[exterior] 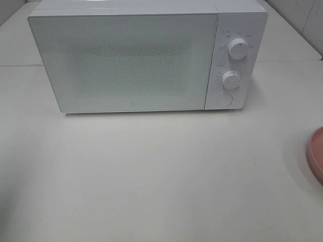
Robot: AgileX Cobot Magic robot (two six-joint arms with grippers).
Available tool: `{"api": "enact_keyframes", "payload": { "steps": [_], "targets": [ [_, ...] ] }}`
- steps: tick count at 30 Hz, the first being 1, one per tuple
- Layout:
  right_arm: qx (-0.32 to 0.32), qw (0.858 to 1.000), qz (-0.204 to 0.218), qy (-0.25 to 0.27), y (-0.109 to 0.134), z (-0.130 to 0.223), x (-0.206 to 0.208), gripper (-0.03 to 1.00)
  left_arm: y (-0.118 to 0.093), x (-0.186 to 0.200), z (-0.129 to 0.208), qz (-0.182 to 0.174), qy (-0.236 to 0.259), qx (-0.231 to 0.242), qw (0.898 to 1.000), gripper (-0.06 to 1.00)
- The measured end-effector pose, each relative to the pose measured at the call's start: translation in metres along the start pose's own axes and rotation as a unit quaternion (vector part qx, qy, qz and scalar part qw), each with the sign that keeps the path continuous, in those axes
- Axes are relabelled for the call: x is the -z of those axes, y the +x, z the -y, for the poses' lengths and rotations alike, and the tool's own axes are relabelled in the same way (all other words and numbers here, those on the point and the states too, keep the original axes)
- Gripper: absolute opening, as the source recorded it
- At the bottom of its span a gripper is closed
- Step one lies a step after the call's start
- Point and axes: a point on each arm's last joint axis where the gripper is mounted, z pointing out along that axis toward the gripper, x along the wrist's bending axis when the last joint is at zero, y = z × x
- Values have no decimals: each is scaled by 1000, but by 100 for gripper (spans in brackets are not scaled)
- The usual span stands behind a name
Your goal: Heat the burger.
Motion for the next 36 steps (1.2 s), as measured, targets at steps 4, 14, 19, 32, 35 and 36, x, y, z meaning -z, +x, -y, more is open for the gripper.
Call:
{"api": "enact_keyframes", "payload": {
  "steps": [4, 14, 19, 32, 35, 36],
  "targets": [
    [0, 1000, 0, 0, 0, 0, 0, 98, -1, 6, 13, -7, -40, -1, 999, 99],
    [0, 1000, 0, 0, 0, 0, 0, 98, -15, 18, 60, 0, -185, 20, 983, 99],
    [0, 1000, 0, 0, 0, 0, 0, 98, -17, 16, 81, -9, -245, 29, 969, 99],
    [0, 1000, 0, 0, 0, 0, 0, 98, -20, 33, 121, -34, -370, 59, 926, 99],
    [0, 1000, 0, 0, 0, 0, 0, 98, -21, 35, 127, -36, -389, 58, 919, 99],
    [0, 1000, 0, 0, 0, 0, 0, 98, -21, 35, 127, -36, -389, 58, 919, 99]
  ]
}}
